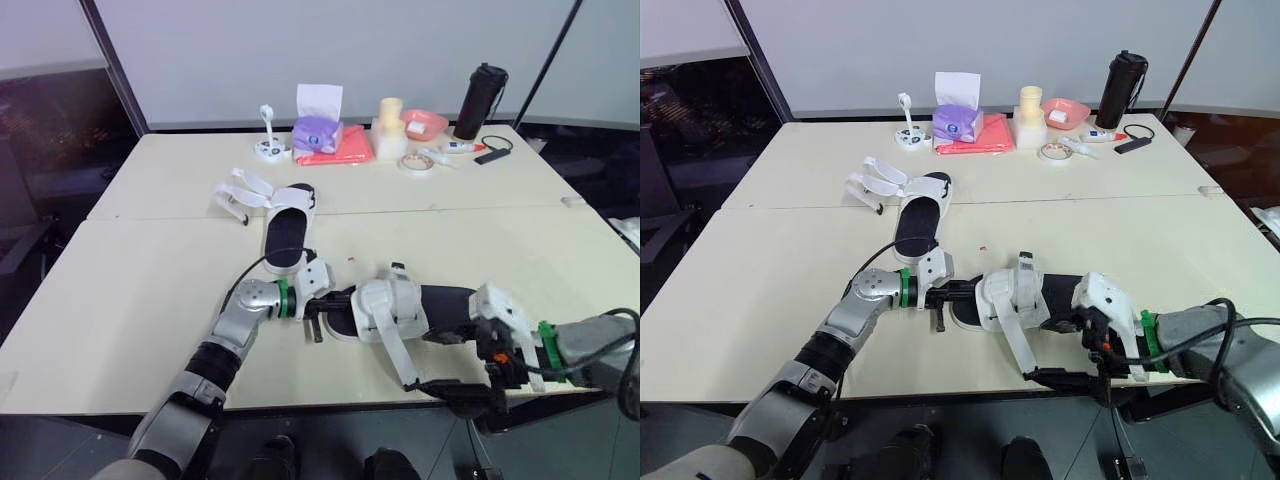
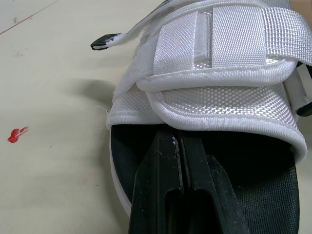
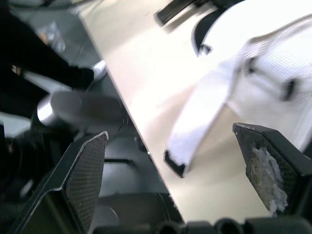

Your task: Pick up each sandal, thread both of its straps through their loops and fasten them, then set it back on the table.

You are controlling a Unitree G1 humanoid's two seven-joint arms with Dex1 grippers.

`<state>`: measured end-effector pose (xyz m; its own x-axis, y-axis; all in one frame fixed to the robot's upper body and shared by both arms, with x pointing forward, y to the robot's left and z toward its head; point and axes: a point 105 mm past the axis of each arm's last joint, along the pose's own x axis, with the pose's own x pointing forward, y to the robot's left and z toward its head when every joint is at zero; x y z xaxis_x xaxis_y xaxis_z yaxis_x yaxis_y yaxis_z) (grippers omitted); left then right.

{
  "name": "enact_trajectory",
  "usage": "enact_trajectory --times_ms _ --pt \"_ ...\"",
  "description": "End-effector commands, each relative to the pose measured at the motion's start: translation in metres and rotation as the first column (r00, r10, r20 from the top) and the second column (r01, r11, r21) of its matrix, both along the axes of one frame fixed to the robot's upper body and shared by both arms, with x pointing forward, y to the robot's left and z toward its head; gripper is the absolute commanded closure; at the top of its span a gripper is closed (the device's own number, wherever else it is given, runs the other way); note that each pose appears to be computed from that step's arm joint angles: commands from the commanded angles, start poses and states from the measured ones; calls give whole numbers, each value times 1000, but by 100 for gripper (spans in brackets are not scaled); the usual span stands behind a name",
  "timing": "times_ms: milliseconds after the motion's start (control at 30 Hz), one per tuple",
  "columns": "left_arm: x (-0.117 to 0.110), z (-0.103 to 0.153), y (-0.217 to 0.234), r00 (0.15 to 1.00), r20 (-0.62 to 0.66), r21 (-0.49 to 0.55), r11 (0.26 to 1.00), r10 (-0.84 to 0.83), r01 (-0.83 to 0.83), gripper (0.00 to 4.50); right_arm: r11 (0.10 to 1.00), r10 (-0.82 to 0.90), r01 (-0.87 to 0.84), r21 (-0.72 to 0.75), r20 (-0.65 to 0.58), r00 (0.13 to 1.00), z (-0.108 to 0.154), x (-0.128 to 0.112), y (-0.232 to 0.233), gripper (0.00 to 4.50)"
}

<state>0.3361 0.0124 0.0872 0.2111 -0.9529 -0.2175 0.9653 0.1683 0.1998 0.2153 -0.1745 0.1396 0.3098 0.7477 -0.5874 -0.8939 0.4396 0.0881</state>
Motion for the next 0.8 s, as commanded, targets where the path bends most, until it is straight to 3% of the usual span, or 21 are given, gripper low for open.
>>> enact_trajectory --times_ms 33,200,433,800 --pt "-5 -15 -3 1000 -27 44 999 -10 11 450 999 -38 40 21 -94 995 -10 -4 3 4" --pt "-7 -15 -5 1000 -26 40 999 -15 16 450 991 -56 77 113 -181 982 -24 0 19 4" --pt "-10 -17 -5 999 -35 34 999 -17 18 450 948 -102 178 262 -278 955 -24 26 37 4" --pt "-11 -17 -2 1000 -29 40 999 -6 7 450 957 -58 146 249 -331 942 -34 17 46 4"
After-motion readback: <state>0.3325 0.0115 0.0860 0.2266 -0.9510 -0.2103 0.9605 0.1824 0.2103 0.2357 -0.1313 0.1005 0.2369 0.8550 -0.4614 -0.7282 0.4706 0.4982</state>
